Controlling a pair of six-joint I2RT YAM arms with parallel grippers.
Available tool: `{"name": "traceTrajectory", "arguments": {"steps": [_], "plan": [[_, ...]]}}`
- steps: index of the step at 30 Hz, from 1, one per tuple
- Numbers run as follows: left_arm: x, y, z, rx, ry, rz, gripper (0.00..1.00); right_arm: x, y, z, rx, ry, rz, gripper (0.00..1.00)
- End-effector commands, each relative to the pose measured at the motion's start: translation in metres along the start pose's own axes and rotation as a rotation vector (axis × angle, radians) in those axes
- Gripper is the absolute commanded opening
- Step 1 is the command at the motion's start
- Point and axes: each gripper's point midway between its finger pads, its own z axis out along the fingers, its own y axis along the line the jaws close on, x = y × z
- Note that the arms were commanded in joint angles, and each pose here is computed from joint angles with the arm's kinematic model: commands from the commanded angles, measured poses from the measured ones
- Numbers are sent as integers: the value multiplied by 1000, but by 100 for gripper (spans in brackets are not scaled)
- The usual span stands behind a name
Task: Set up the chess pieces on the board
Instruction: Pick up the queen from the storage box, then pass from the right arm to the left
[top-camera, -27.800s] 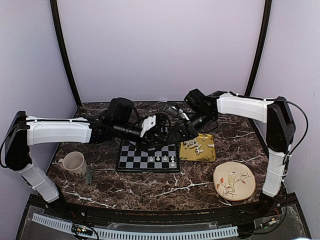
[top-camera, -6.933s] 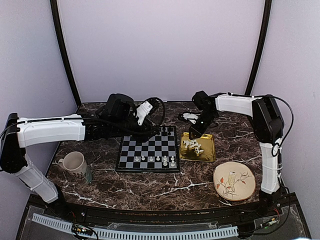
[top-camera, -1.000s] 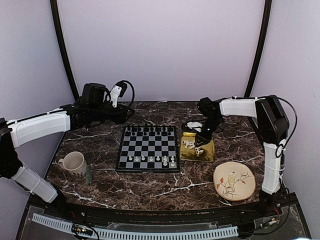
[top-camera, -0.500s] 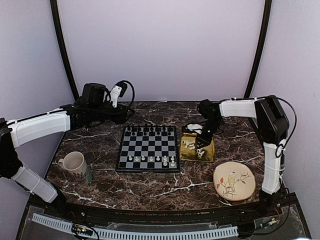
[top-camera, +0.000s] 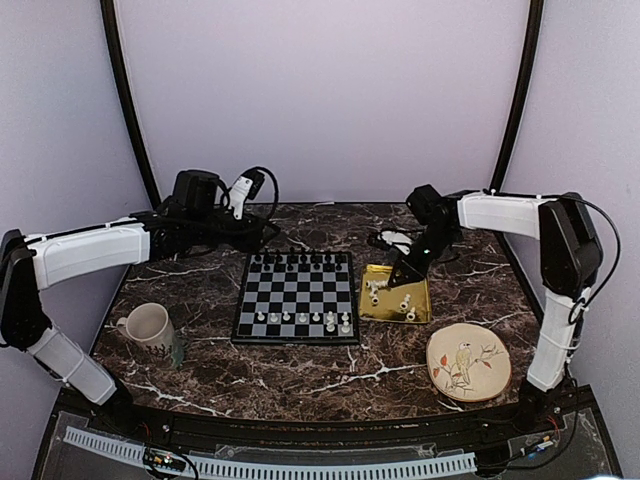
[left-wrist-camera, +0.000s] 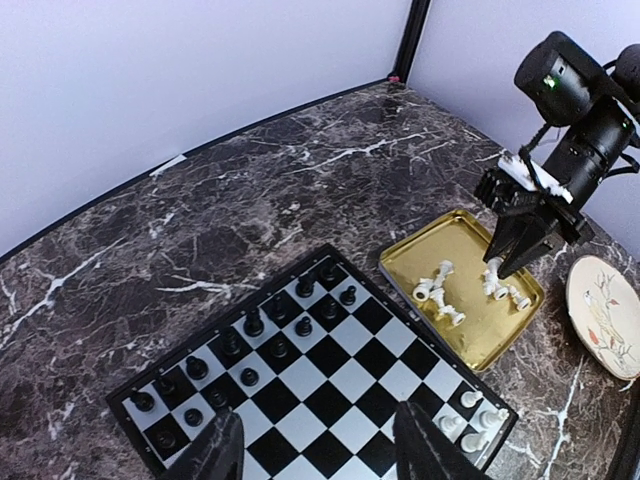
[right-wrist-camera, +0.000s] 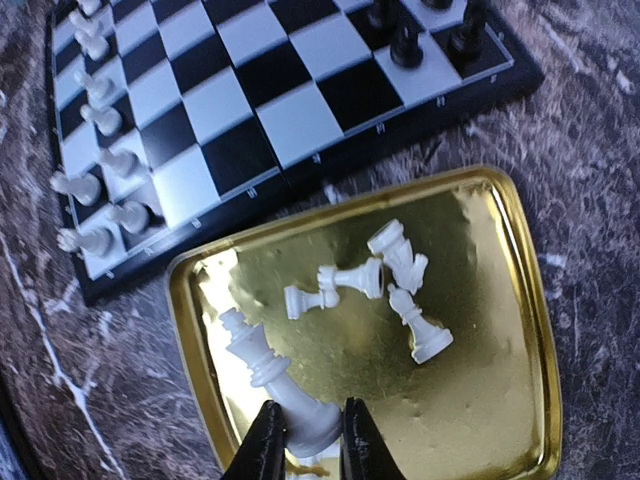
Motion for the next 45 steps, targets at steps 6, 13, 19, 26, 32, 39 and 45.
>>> {"name": "traceTrajectory", "arguments": {"steps": [6, 13, 19, 26, 32, 39, 45], "plan": [[-13, -81, 18, 223, -81, -36, 52, -82, 39, -49, -233, -393, 82, 11], [1, -122, 48, 401, -98, -201, 53, -88, 51, -50, -333, -437, 121, 11], [9, -138, 72, 458, -79, -258, 52, -82, 54, -45, -351, -429, 131, 11], [10, -143, 90, 483, -63, -298, 52, -81, 58, -43, -363, -423, 128, 12], [12, -150, 102, 523, -31, -319, 46, -81, 61, -40, -364, -412, 120, 12], [14, -153, 109, 533, -15, -334, 32, -80, 63, -39, -363, -407, 113, 12], [15, -153, 111, 537, -11, -335, 22, -78, 64, -38, -361, -399, 107, 13]]}}
